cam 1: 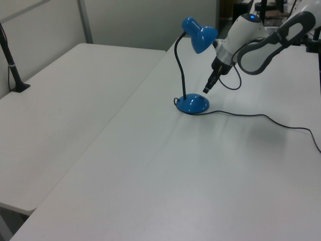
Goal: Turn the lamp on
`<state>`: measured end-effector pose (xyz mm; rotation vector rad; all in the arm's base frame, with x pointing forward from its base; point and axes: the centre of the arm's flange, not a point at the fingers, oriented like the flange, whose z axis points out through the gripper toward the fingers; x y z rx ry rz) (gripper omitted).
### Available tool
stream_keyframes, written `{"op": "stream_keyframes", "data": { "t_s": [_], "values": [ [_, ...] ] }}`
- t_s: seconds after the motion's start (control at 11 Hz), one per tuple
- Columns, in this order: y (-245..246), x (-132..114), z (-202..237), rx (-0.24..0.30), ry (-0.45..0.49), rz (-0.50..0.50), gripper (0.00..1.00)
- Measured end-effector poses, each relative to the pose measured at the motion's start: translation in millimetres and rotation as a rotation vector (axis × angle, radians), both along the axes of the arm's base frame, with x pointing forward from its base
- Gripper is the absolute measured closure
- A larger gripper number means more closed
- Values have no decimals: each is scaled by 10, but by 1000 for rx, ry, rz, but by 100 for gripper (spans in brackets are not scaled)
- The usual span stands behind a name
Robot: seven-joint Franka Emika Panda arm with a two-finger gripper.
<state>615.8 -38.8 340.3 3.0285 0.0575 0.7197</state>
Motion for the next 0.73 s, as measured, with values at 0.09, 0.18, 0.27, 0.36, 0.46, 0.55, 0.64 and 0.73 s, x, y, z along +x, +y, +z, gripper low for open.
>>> {"op": "stream_keyframes", "data": {
  "t_s": [0.09,0.18,0.27,0.36,0.46,0.55,0.64,0.73],
  "values": [
    [4,28,-4,6,-2,-11,99],
    [13,53,-8,10,-4,-17,99],
    [20,74,-15,12,-5,-19,99],
    [32,92,-29,14,-5,-20,99],
    [55,103,-44,16,-3,-22,99],
    [74,108,-55,18,-2,-21,99],
    [89,110,-69,18,0,-19,99],
    [114,119,-83,20,2,-15,99]
  ]
}}
